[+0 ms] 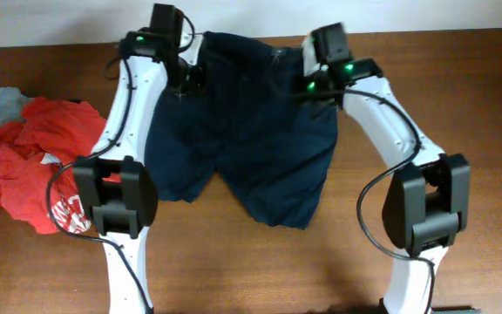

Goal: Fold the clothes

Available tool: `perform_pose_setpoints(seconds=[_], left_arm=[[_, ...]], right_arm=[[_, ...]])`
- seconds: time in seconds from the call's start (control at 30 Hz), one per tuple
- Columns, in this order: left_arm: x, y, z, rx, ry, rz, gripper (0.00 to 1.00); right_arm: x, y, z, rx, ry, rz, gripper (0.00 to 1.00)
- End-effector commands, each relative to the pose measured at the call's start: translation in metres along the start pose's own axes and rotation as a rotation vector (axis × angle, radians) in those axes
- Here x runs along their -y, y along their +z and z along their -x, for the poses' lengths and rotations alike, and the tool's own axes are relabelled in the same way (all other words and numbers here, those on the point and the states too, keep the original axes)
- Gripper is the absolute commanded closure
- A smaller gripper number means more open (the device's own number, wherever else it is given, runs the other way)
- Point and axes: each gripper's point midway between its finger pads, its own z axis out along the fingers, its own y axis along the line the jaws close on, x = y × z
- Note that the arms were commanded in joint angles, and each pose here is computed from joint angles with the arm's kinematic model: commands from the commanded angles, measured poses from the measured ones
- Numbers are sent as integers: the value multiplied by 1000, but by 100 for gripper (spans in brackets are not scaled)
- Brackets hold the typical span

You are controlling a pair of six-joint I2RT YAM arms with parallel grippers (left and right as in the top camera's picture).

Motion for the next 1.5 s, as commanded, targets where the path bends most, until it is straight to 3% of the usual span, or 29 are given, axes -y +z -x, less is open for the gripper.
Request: perform_pose_setpoints(seconds=[0.0,0.17,0.33,0.67,0.83,0.9,0.97,1.07,1.2,1.3,1.47], left_arm=[[8,-21,12,51,-10,-48,73],[11,-29,14,66,-5,-49,73],[12,-33,15,74,-2,-50,73],[31,-28,15,74,32,-64,73],[53,-23,13,75,74,-79,73],[69,-17,6,57,107,-59,73],[78,-12,2,53,140,-4,72],[91,-8,-2,50,173,19,72],[102,-5,-6,44,192,11,72],[102,-5,-11,26,190,13,72],[91,-6,-19,-10,179,58,72]], right_arm=[[28,33,13,65,-69,-62,75],[56,77,17,120,-59,-77,75],[86,113,-5,81,-47,-104,77],[180,95,-54,-105,59,-390,79],[232,68,-100,-250,285,-483,79],[258,45,-133,-353,450,-535,79],[272,21,-167,-465,605,-586,87],[269,-4,-200,-598,750,-629,91],[227,-14,-221,-762,807,-532,92],[189,-16,-229,-857,744,-514,95],[132,0,-227,-876,590,-505,94]])
